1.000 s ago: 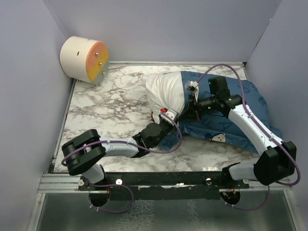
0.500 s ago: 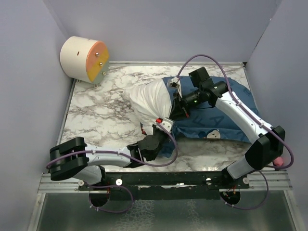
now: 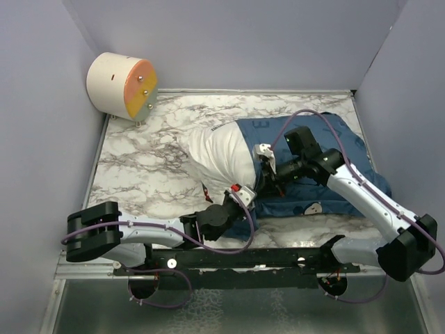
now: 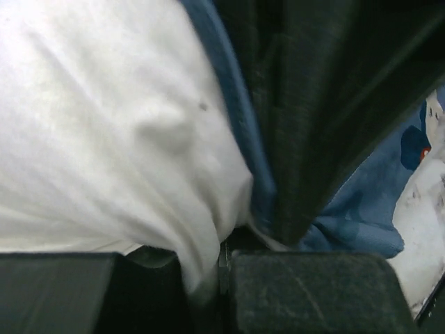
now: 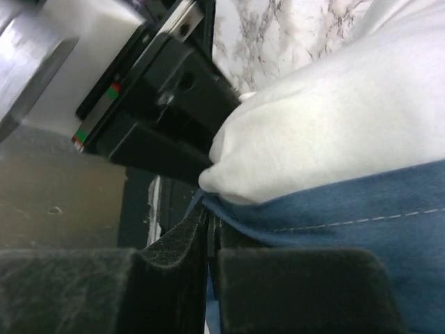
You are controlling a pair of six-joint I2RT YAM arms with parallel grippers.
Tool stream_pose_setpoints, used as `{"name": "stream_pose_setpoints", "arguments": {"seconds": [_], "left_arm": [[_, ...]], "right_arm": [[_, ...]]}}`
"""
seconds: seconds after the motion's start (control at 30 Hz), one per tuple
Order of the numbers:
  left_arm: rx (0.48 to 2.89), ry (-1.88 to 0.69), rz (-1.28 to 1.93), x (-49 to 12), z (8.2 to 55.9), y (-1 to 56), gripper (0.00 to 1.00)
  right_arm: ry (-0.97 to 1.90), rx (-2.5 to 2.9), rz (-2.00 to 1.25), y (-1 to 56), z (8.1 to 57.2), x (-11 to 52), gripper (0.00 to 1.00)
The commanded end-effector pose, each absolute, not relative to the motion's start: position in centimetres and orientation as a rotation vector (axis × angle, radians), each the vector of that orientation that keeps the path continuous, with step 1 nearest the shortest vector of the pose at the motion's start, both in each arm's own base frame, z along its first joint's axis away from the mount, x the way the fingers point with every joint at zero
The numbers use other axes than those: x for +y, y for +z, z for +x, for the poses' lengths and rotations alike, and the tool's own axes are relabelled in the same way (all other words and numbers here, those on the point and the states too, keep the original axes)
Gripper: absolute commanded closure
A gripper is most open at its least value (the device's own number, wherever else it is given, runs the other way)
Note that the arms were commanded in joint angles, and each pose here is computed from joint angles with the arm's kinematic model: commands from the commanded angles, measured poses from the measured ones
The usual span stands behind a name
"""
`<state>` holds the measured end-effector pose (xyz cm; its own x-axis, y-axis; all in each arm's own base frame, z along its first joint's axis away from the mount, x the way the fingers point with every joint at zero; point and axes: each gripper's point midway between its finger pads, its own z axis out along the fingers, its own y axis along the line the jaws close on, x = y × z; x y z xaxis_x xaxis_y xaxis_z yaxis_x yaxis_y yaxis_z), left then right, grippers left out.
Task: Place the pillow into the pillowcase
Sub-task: Stuff the pillow into the pillowcase.
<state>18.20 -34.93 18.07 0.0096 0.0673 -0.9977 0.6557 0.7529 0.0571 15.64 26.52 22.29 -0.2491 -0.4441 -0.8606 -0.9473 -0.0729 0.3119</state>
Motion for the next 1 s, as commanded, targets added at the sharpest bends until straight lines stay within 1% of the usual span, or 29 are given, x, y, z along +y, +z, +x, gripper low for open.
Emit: {"name": "stream_pose_setpoints", "arguments": {"seconds": [0.0,0.03,0.07,0.13,0.2,0.23,0.3,0.37,0.5,0.6,0.73,0.83,0.9,0.97], "left_arm": [[1.499,-0.869,0.827,-38.6,15.0,17.7,0.97],[1.513,-0.917,0.837,-38.5,15.0,17.8,0.90],[1.525,-0.953,0.856,-38.5,14.8,17.8,0.80],[1.535,-1.000,0.907,-38.2,13.7,18.3,0.55],[1.569,-1.018,0.932,-37.3,12.8,18.4,0.35],[1.591,-1.015,0.934,-36.4,12.5,18.3,0.29],[1.638,-1.003,0.905,-34.4,12.2,18.6,0.22],[1.710,-0.976,0.846,-31.8,12.2,18.8,0.17],[1.713,-1.002,0.692,-27.4,12.0,22.9,0.15],[1.683,-1.036,0.566,-25.4,12.1,26.1,0.15],[1.757,-0.995,0.571,-26.8,12.9,26.6,0.17],[1.809,-0.904,0.603,-28.4,14.5,26.5,0.15],[1.843,-0.832,0.602,-28.8,16.7,26.5,0.14],[1.878,-0.820,0.586,-29.1,19.3,26.8,0.14]], "right_arm": [[1.107,1.506,-1.565,21.3,16.6,26.0,0.91],[1.081,1.522,-1.565,20.8,16.5,25.4,0.85],[1.057,1.534,-1.556,20.7,16.6,24.8,0.79],[1.013,1.540,-1.517,21.5,17.0,23.5,0.64],[0.977,1.502,-1.453,23.6,17.7,21.8,0.50],[0.967,1.486,-1.416,24.5,18.1,20.9,0.44],[0.934,1.468,-1.361,25.9,18.4,19.2,0.34],[0.869,1.488,-1.321,26.6,19.1,17.9,0.30],[0.695,1.618,-1.246,26.3,21.3,15.8,0.29],[0.552,1.725,-1.160,25.9,23.4,14.1,0.29],[0.394,1.811,-1.042,26.2,25.7,12.0,0.29],[0.256,1.872,-0.959,26.3,27.2,9.8,0.29],[0.118,1.918,-0.904,25.8,28.4,7.7,0.30],[-0.014,1.965,-0.860,24.8,29.4,5.2,0.31]]}}
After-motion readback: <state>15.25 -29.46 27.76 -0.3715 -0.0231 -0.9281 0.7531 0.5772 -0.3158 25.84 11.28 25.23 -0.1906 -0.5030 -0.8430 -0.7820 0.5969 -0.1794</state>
